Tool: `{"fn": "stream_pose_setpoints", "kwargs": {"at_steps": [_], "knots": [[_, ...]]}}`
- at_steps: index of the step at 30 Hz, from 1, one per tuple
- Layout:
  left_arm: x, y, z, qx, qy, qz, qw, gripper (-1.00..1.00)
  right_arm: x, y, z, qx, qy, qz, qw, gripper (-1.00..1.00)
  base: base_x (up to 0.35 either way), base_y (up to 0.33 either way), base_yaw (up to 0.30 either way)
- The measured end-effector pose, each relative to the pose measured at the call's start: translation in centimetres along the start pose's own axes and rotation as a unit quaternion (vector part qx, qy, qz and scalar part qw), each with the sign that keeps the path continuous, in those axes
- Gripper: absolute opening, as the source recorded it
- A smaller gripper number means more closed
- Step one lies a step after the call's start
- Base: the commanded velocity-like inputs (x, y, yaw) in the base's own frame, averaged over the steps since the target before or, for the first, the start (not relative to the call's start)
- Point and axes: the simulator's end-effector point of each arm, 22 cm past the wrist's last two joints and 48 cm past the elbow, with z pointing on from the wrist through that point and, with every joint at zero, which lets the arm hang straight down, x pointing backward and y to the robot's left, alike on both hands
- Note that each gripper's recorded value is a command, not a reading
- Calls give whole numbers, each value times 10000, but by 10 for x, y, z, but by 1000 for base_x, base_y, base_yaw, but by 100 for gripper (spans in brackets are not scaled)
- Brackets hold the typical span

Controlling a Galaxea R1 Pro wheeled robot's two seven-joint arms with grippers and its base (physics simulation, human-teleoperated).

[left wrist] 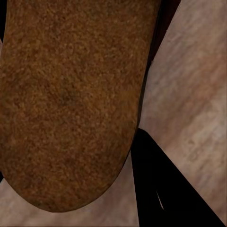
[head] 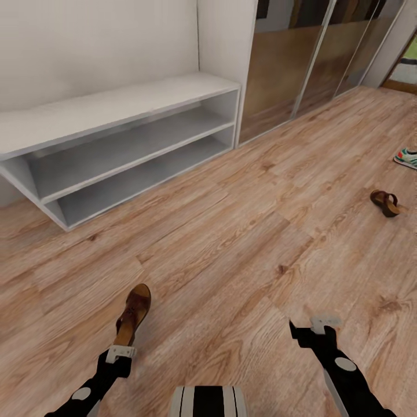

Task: Pick up the two gym shoes and the two sandals from the corridor floor and place them onto the hallstand (shoe rack) in the corridor, making sure they are on the rack and not on the floor. Arrange them so the two gym shoes are next to each other and the two sandals are next to each other.

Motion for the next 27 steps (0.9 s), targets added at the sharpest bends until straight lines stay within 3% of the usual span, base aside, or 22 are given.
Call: {"fn": "stream_pose_setpoints", "kwargs": {"at_steps": [5,12,20,27], "knots": [[-11,2,-6,-47,-157,-71,9998,-100,23,0,-6,-7,-232,-3,9997,100,0,0,-63],[-34,8,-16,-167,-590,-260,9978,-100,60,0,-14,-20,-522,20,9986,100,0,0,-68],[-52,15,-27,-278,-843,-387,9953,-100,101,-1,-25,-10,-475,63,9989,100,0,0,-69],[-70,24,-35,-454,-1039,-450,9925,-100,96,0,-33,-12,-688,106,9976,100,0,0,-68]]}}
